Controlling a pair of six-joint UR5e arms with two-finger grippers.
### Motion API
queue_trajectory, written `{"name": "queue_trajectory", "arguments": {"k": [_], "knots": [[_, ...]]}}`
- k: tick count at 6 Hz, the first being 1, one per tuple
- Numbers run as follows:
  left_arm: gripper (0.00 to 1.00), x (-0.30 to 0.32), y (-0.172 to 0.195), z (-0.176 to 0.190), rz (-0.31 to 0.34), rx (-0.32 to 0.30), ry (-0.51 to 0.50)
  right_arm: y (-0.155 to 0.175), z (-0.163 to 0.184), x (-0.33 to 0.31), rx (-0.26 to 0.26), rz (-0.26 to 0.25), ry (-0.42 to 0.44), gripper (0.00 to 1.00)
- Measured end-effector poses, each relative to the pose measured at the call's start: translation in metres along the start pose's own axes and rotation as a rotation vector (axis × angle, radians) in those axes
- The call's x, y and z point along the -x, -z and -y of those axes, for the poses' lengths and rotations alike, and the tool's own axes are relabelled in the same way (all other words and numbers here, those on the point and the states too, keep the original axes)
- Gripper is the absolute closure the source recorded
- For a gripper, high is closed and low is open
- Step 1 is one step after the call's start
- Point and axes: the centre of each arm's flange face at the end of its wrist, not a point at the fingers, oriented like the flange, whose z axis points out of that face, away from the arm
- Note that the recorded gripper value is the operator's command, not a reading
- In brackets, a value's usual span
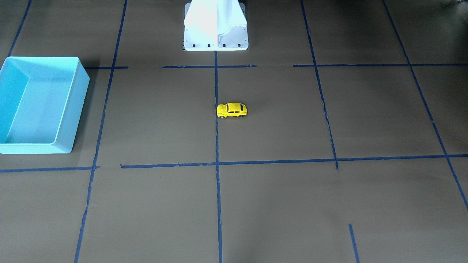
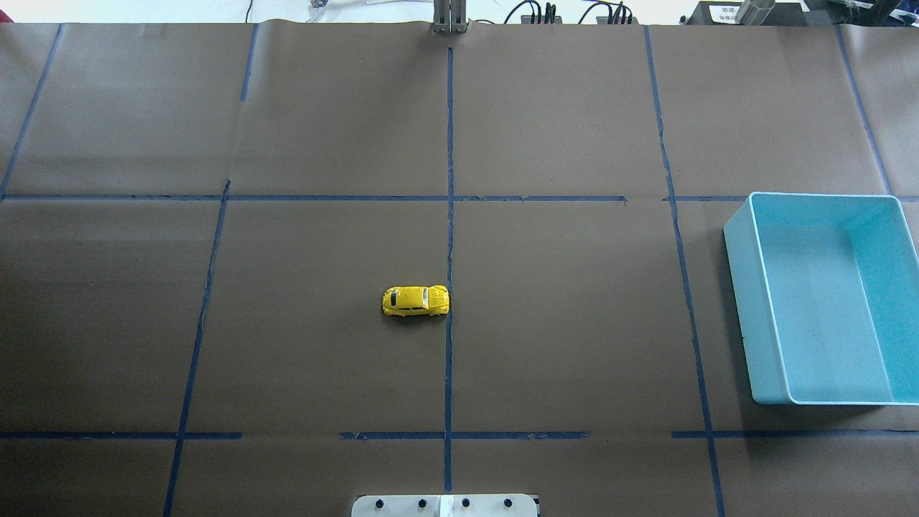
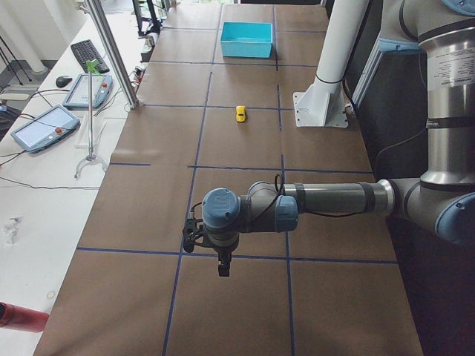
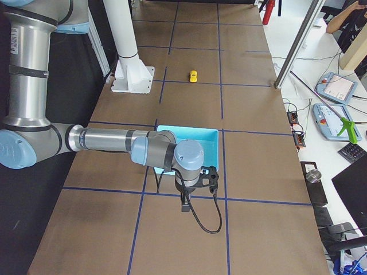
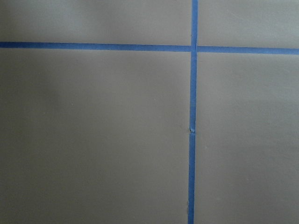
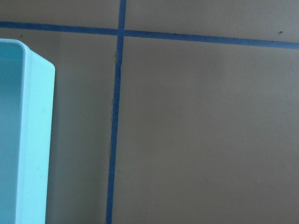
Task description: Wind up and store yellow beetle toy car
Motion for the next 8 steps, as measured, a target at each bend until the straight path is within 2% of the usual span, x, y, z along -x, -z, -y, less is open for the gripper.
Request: {"name": "queue_trajectory", "arguments": {"k": [2, 4, 5, 7, 8], "knots": [[0.00, -0.019, 0.008, 0.010, 0.000, -0.017, -0.048, 0.000, -0.001, 0.000, 0.001, 0.002, -0.001, 0.00], [0.00, -0.134, 0.007, 0.023, -0.009, 0.043, -0.243, -0.001, -0.001, 0.000, 0.001, 0.002, -0.001, 0.00], [0.00, -0.196, 0.019, 0.027, -0.005, 0.074, -0.318, -0.001, -0.001, 0.000, 0.001, 0.002, -0.001, 0.00], [0.00, -0.302, 0.048, 0.017, 0.088, 0.037, -0.527, -0.002, -0.002, -0.001, 0.002, 0.002, -0.002, 0.00], [0.00, -0.356, 0.045, 0.007, 0.094, 0.029, -0.649, -0.002, -0.002, -0.001, 0.003, 0.002, -0.003, 0.00]]}}
